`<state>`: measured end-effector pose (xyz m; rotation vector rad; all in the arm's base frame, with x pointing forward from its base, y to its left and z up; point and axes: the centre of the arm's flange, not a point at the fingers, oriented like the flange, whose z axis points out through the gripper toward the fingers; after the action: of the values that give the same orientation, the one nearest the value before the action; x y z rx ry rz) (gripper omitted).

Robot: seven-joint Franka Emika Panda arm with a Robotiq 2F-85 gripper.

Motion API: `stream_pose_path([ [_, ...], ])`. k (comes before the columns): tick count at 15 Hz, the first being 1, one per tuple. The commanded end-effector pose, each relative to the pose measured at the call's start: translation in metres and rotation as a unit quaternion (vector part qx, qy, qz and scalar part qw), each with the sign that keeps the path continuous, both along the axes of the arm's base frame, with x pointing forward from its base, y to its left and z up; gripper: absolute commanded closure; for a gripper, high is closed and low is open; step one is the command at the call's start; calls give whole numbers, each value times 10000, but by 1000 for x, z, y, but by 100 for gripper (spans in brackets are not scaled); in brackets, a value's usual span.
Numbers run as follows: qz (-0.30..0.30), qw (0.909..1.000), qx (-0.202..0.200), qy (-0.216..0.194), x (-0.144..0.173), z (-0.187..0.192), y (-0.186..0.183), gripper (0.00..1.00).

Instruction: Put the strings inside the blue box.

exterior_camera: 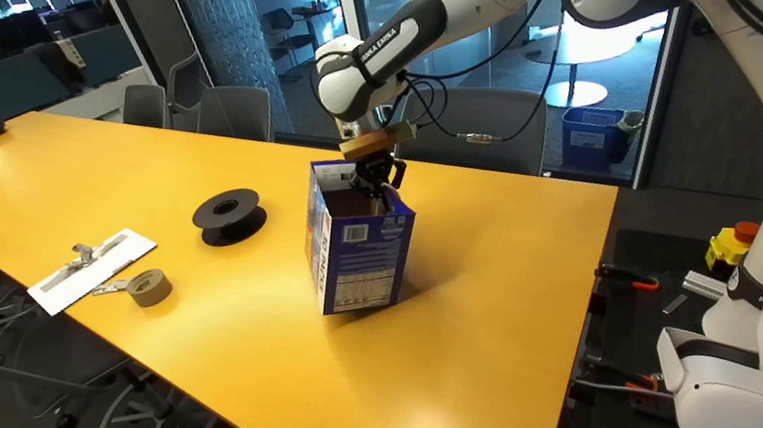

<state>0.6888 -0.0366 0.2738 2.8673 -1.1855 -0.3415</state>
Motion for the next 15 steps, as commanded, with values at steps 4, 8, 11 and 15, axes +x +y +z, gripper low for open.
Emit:
stream_pose_path([
  [4,-845,9953,-473,65,-107,11,28,93],
  [8,-1206,9893,-744,333,-152,26,53,92],
  [11,-1346,9855,-887,536,-197,32,74,93],
  [15,-1412,9830,-940,697,-258,37,97,93],
])
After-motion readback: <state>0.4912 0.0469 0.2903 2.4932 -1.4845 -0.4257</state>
